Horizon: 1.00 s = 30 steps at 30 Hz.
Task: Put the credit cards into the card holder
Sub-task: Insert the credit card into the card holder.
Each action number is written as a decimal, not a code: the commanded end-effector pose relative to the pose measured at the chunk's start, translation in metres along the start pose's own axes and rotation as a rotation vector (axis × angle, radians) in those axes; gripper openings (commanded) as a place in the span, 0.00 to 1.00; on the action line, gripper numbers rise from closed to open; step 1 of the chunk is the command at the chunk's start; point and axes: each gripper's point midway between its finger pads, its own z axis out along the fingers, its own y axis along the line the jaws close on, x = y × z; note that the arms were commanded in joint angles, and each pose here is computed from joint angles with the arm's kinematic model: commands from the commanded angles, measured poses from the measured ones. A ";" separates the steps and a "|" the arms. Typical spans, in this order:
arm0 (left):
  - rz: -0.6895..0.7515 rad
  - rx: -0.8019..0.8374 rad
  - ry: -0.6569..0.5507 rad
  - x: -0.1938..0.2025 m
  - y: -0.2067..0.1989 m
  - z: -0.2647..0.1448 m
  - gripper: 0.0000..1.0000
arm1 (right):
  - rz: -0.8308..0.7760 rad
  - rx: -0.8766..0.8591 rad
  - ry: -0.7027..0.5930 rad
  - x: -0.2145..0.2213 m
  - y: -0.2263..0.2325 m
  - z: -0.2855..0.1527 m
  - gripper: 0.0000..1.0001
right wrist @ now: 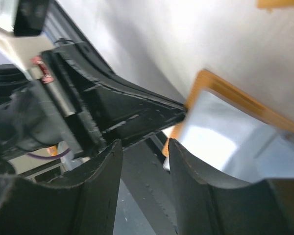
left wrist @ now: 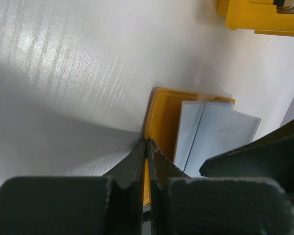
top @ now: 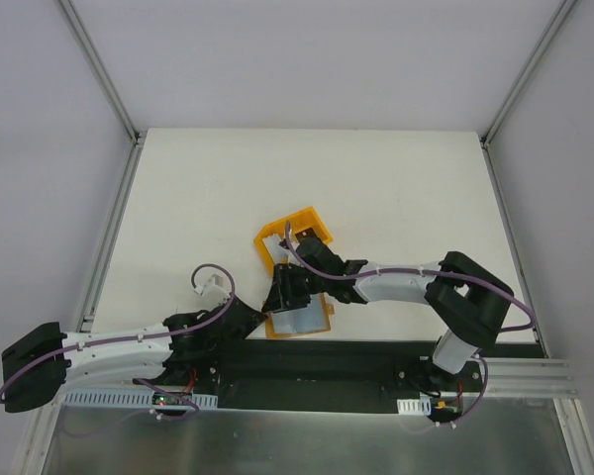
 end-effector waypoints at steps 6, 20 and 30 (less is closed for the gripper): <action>0.011 -0.076 -0.016 -0.002 0.030 0.003 0.00 | -0.075 -0.156 -0.097 -0.031 0.052 -0.030 0.46; 0.064 -0.078 -0.021 -0.003 0.023 0.002 0.00 | -0.146 0.202 -0.256 -0.066 -0.020 -0.086 0.49; 0.031 -0.121 -0.031 -0.007 0.029 0.006 0.00 | -0.286 0.302 -0.221 -0.146 -0.015 -0.086 0.61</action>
